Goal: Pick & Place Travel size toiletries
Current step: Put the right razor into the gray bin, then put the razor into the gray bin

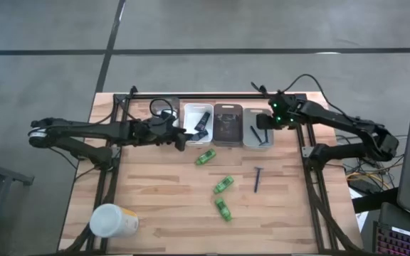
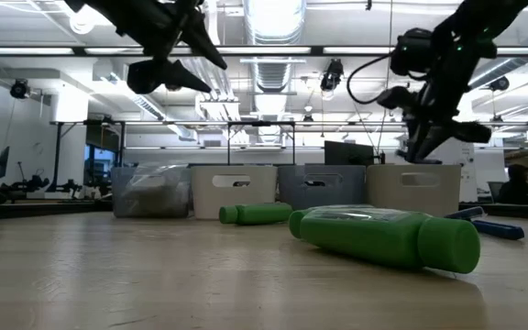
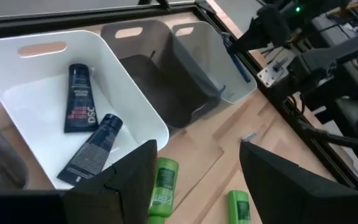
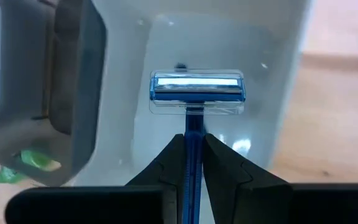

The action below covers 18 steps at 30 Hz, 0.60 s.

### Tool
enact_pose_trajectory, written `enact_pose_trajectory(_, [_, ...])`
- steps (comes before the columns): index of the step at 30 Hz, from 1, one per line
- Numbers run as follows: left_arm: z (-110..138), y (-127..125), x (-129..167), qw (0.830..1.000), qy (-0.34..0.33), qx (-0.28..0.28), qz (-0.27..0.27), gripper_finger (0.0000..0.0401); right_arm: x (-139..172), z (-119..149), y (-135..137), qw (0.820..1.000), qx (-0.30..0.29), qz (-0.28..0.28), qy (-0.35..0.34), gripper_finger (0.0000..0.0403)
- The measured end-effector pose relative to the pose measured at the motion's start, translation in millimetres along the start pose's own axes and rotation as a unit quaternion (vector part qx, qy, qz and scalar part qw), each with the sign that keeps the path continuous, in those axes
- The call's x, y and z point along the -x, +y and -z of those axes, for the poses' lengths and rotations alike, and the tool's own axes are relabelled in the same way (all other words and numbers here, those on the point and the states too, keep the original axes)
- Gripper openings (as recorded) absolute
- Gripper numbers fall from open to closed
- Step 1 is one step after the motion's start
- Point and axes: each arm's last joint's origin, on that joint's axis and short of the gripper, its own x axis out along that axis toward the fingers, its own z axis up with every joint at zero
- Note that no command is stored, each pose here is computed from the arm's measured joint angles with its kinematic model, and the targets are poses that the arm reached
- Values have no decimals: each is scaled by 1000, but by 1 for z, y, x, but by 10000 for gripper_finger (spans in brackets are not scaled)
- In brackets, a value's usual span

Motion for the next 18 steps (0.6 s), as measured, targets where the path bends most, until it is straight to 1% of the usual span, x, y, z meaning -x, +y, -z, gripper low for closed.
enact_pose_trajectory(5, [-1, 0, 0, 1000, -10, 18, -6, 234, -14, -10, 5, 1000, 1, 6, -28, 62])
enact_pose_trajectory(12, [-1, 1, 0, 999, -17, 31, -12, 234, -29, -11, 6, 1000, 14, 28, -1, 126])
enact_pose_trajectory(15, [-1, 1, 0, 999, -17, 35, -13, 234, -27, -7, 9, 999, 29, 24, -4, 155])
enact_pose_trajectory(18, [-1, 1, 0, 999, -16, 35, -14, 234, -17, 0, 16, 999, 45, 4, -15, 178])
